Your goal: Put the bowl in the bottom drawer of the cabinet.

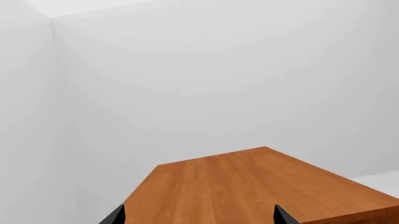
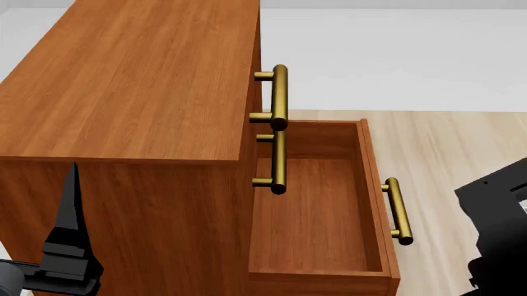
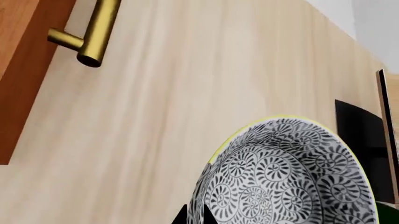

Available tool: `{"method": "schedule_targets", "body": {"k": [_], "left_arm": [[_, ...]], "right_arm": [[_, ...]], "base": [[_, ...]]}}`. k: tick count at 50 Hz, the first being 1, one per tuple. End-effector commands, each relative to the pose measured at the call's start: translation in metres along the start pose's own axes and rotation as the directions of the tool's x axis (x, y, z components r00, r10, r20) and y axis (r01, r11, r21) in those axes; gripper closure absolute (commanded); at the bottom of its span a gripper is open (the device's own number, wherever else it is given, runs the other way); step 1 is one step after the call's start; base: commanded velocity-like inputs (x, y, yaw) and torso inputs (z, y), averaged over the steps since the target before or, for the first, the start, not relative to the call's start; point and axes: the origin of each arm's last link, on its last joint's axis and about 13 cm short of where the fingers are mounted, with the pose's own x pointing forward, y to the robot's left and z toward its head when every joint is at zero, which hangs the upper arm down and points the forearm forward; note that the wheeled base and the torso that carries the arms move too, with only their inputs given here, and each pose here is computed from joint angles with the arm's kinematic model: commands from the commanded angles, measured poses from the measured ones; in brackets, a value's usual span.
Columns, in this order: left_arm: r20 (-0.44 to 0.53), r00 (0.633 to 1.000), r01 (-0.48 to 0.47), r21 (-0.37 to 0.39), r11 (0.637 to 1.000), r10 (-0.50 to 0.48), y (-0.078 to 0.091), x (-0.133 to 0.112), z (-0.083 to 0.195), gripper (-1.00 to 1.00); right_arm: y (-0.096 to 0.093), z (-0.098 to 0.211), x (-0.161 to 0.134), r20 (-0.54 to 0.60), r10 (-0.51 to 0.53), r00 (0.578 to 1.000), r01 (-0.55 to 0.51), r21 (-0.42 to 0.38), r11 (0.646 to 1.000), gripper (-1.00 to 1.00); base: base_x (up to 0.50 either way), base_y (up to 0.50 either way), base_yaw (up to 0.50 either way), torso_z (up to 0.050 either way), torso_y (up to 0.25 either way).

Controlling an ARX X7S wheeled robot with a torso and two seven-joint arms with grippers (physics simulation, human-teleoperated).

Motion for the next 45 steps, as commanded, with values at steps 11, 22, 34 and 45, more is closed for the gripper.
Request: {"method": "schedule_targets", "body": {"k": [11,22,34,45], "left_arm": [[-0.003,1.000,0.003,0.003,1.000,-0.003,0.000,0.000,0.000,-1.00],[-0.004,1.000,0.002,0.002,1.000,-0.002,0.000,0.000,-0.001,-1.00],[-0.005,1.000,0.003,0.002,1.000,-0.003,-0.001,0.000,-0.001,-1.00],[-0.010,1.000,0.008,0.001,1.000,-0.008,-0.001,0.000,-0.002,-1.00]], "right_arm": [[-0.004,0.016,-0.009,0.064,0.003,0.998,0.002,-0.079,0.997,1.00],[-0.005,0.028,-0.014,0.099,0.033,0.995,-0.021,-0.126,0.992,1.00],[-0.004,0.040,-0.014,0.136,0.076,0.988,-0.051,-0.176,0.983,1.00],[-0.003,0.052,-0.015,0.169,0.084,0.982,-0.049,-0.198,0.979,1.00]], "base": [[0.00,0.00,0.00,0.000,0.001],[0.00,0.00,0.00,0.000,0.000],[0.00,0.00,0.00,0.000,0.000],[0.00,0.00,0.00,0.000,0.001]]}}
